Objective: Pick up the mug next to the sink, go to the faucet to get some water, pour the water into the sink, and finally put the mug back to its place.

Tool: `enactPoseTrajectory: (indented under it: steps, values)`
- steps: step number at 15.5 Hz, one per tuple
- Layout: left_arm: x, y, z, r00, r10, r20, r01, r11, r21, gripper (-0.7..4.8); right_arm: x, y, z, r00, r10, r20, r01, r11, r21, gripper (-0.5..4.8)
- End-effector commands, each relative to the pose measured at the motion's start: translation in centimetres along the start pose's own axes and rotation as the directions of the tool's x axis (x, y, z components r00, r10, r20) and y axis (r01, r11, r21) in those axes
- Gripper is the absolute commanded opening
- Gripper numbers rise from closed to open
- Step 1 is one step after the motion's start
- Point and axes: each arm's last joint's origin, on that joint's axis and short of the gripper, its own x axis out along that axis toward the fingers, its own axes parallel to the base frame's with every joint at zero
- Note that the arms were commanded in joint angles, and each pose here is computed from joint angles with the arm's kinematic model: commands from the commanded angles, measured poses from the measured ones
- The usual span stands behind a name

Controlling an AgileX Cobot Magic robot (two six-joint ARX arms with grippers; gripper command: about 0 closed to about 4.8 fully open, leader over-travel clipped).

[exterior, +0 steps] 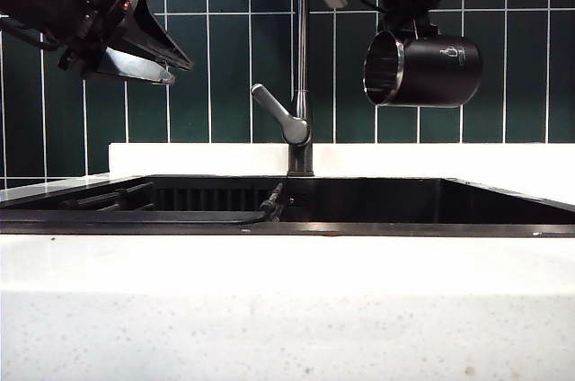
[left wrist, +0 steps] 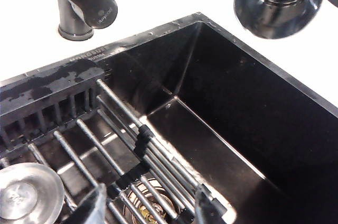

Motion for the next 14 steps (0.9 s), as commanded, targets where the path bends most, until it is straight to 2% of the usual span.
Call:
enactPoseTrajectory:
  steps: [1, 2, 4, 5, 6, 7, 8, 9, 10, 11, 12, 14]
  values:
    - [-0.4, -0.4, 0.1, 1.0, -0.008, -0.005, 0.008, 1.0, -0.006, 2.1, 0.8, -1.7, -3.2, 0.987, -0.093, -0.13, 0.137, 0.914, 0.381, -0.01]
    - [-0.6, -0.5, 0.2, 1.0, -0.008, -0.004, 0.008, 1.0, -0.005, 2.1, 1.3, -1.9, -4.4, 0.979, -0.09, -0.181, 0.169, 0.857, 0.486, -0.01]
    - [-1.1, -0.8, 0.6, 1.0, -0.006, 0.012, 0.006, 1.0, 0.008, 2.1, 2.2, -2.0, -7.6, 0.966, -0.062, -0.25, 0.226, 0.67, 0.707, -0.01]
    - [-1.1, -0.8, 0.7, 1.0, -0.005, 0.016, 0.005, 1.0, 0.01, 2.1, 2.5, -1.9, -8.8, 0.966, -0.041, -0.254, 0.226, 0.608, 0.761, -0.01]
    - [-1.2, -0.8, 0.7, 1.0, -0.004, 0.014, 0.004, 1.0, 0.01, 2.1, 3.0, -1.7, -10.5, 0.969, -0.006, -0.248, 0.215, 0.515, 0.83, -0.01]
    - [-1.2, -0.8, 0.7, 1.0, -0.002, 0.014, 0.002, 1.0, 0.01, 2.1, 3.2, -1.7, -11.4, 0.971, 0.008, -0.239, 0.208, 0.465, 0.86, -0.01]
    - [-1.2, -0.8, 0.7, 1.0, -0.002, 0.016, 0.002, 1.0, 0.011, 2.1, 3.4, -1.6, -12.5, 0.975, 0.021, -0.22, 0.195, 0.393, 0.899, -0.01]
    - [-1.2, -0.8, 0.7, 1.0, 0.001, 0.015, -0.001, 1.0, 0.016, 2.09, 3.6, -1.7, -14.3, 0.984, 0.029, -0.178, 0.165, 0.252, 0.954, -0.01]
    - [-1.1, -0.8, 0.7, 1.0, 0.001, 0.016, -0.001, 1.0, 0.019, 2.09, 3.8, -1.7, -15.6, 0.986, 0.027, -0.164, 0.158, 0.157, 0.975, -0.01]
    - [-1.1, -0.8, 0.7, 1.0, 0.001, 0.017, -0.001, 1.0, 0.024, 2.09, 3.9, -1.7, -16.6, 0.985, 0.024, -0.17, 0.167, 0.1, 0.981, -0.01]
    - [-1.1, -0.8, 0.7, 1.0, 0.001, 0.017, -0.001, 0.999, 0.038, 2.09, 3.9, -1.7, -17.6, 0.982, 0.018, -0.19, 0.189, 0.069, 0.98, -0.01]
    - [-1.1, -0.8, 0.7, 1.0, 0.001, 0.017, -0.002, 0.999, 0.052, 2.09, 4.3, -1.0, -18.3, 0.989, -0.008, -0.145, 0.146, 0.05, 0.988, -0.01]
